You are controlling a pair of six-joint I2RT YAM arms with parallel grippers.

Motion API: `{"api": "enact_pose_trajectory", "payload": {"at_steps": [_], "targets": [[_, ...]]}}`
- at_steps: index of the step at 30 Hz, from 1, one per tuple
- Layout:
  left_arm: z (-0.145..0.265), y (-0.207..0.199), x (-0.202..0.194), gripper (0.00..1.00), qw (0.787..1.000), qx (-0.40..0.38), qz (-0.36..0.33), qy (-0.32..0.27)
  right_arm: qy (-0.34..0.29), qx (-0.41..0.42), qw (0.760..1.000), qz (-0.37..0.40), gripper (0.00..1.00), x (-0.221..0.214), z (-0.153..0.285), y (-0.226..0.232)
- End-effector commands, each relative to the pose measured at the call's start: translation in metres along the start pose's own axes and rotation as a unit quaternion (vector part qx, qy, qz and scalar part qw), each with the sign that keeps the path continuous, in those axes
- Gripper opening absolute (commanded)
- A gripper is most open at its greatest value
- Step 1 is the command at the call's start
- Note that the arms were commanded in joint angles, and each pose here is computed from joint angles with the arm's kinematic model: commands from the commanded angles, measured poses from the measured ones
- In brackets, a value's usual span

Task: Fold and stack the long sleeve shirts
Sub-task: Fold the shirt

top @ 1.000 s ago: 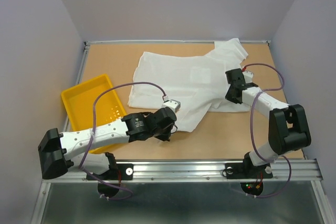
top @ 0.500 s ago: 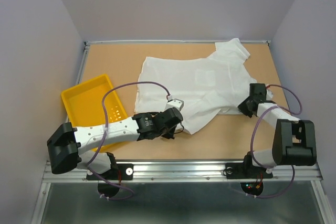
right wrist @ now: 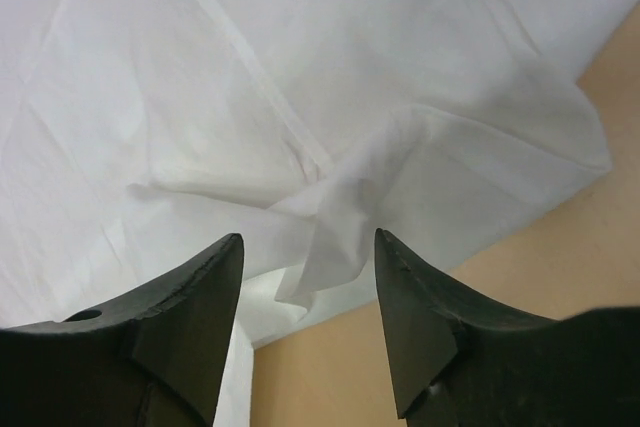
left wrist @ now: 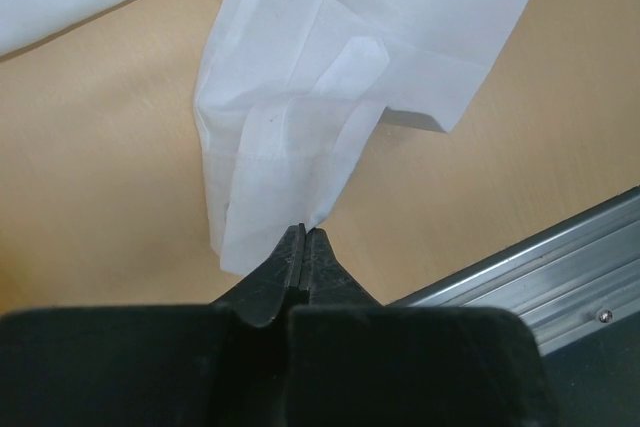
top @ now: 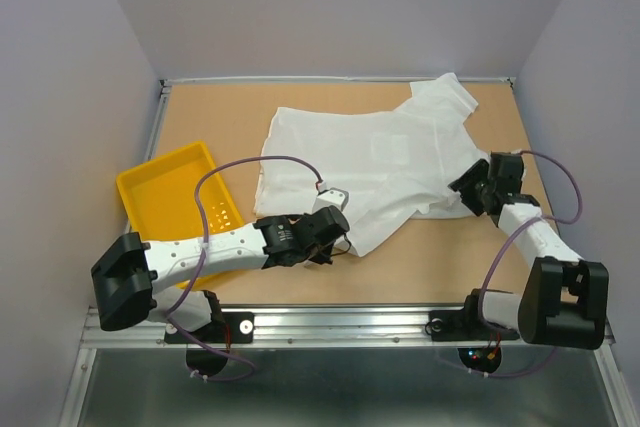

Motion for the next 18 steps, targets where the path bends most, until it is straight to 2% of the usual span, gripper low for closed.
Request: {"api": "enact_pose_trajectory", "payload": {"at_steps": [1,5,11,18], "targets": [[-0.003,0.001,0.000,0.01,1.000,0.010,0.001,-0.009,-0.064,-0.012,0.996,0.061,0.61,0.037,0.020,0.031],[-0.005,-0.001,0.003,0.01,1.000,0.008,-0.004,-0.009,-0.079,-0.055,0.990,0.106,0.62,0.037,0.021,0.045],[-0.006,-0.002,0.006,0.01,1.000,0.011,-0.010,-0.006,-0.067,-0.133,0.968,0.202,0.61,0.003,-0.003,0.062],[-0.005,0.000,0.003,0.01,1.000,0.013,-0.007,-0.004,-0.051,-0.202,0.949,0.237,0.57,-0.011,-0.028,0.050]]}}
Point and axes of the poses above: each gripper's point midway between its finger pads, its own z axis back along the fingers, its own y axis along the line the jaws close on, x = y × z, the point moved 9 cm from there along z, back along the fingers, and after that the axes turned 9 degrees about -z, right-handed, at the moved point
